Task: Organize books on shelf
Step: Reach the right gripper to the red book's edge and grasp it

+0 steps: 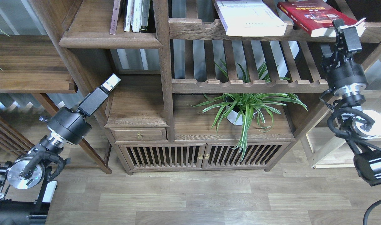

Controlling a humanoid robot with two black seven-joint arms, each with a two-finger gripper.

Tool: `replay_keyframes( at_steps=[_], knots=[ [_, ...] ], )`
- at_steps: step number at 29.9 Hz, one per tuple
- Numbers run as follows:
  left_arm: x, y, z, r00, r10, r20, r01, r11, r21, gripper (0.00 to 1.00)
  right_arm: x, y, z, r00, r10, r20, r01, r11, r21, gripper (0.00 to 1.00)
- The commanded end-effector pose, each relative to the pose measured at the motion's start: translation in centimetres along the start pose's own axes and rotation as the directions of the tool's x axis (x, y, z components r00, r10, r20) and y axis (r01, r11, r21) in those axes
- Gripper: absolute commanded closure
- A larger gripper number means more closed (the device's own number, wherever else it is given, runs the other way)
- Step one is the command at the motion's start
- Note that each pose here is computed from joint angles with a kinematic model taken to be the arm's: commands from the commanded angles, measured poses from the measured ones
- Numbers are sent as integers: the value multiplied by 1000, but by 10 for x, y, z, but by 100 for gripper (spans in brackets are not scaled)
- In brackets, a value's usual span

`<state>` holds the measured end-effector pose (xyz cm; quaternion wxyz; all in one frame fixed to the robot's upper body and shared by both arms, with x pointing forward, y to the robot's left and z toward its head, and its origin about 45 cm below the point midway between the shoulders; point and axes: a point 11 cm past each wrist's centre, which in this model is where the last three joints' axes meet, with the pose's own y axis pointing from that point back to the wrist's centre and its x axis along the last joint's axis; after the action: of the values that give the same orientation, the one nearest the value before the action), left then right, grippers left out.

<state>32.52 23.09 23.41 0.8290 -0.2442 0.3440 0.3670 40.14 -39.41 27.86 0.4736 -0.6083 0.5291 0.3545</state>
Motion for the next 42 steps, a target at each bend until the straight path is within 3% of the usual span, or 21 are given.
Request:
replay_keyframes(
  at_steps=[1,25,32,42],
  knots=[
    [1,1,2,1000,2,1,-2,1000,-5,1,-1,-5,-3,1000,9,-8,-9,1000,9,0],
    [2,5,3,1000,10,1,-10,1000,-15,1,-7,-18,-6,999,39,-26,-39,999,13,2],
    [1,5,4,1000,8,2,-8,1000,-16,1,0,-19,-9,996,88,-31,-87,996,25,14],
    [3,7,3,1000,16,-2,-16,1000,-17,1,-8,-25,-9,997,69,-30,-68,997,28,53]
  ],
)
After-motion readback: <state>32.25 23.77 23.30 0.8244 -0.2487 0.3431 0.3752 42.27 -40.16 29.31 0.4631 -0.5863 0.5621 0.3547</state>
